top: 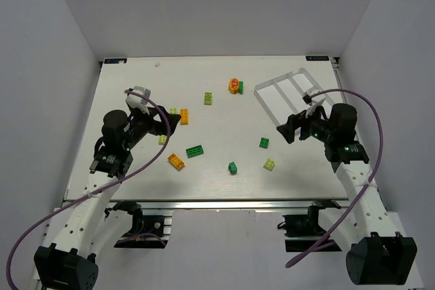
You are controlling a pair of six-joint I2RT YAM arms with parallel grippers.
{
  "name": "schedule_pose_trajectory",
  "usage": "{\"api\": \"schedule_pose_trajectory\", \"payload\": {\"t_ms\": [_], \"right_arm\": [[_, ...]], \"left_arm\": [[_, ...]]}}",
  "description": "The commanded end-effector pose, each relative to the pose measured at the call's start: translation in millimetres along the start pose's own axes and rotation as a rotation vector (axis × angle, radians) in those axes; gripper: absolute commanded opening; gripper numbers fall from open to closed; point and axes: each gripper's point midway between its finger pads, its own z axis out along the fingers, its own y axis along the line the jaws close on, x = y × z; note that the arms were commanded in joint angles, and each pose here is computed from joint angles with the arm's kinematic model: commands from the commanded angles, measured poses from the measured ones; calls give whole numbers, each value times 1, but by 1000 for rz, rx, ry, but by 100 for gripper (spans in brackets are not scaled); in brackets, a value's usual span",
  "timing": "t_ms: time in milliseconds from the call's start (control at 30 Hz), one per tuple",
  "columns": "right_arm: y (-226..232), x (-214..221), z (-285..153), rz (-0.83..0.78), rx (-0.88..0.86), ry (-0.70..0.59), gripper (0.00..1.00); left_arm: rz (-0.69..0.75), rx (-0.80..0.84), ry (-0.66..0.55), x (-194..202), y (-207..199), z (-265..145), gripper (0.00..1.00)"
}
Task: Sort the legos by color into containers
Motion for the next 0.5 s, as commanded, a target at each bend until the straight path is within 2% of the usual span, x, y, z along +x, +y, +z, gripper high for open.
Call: {"api": "schedule_pose_trajectory", "payload": {"t_ms": [0, 167, 333, 467], "right_arm": [[10, -17, -6, -72, -52, -40, 89], [44, -13, -12, -282, -263, -79, 89], [64, -11, -19, -447, -385, -100, 89], [70, -15, -14, -413, -398, -149, 89]], "left_arm": [[3, 31, -15, -4, -6, -2, 98], [1, 46, -6, -2, -8, 0, 98], [2, 50, -7, -2, -8, 0, 98], [-3, 48, 1, 0, -8, 1, 98]]}}
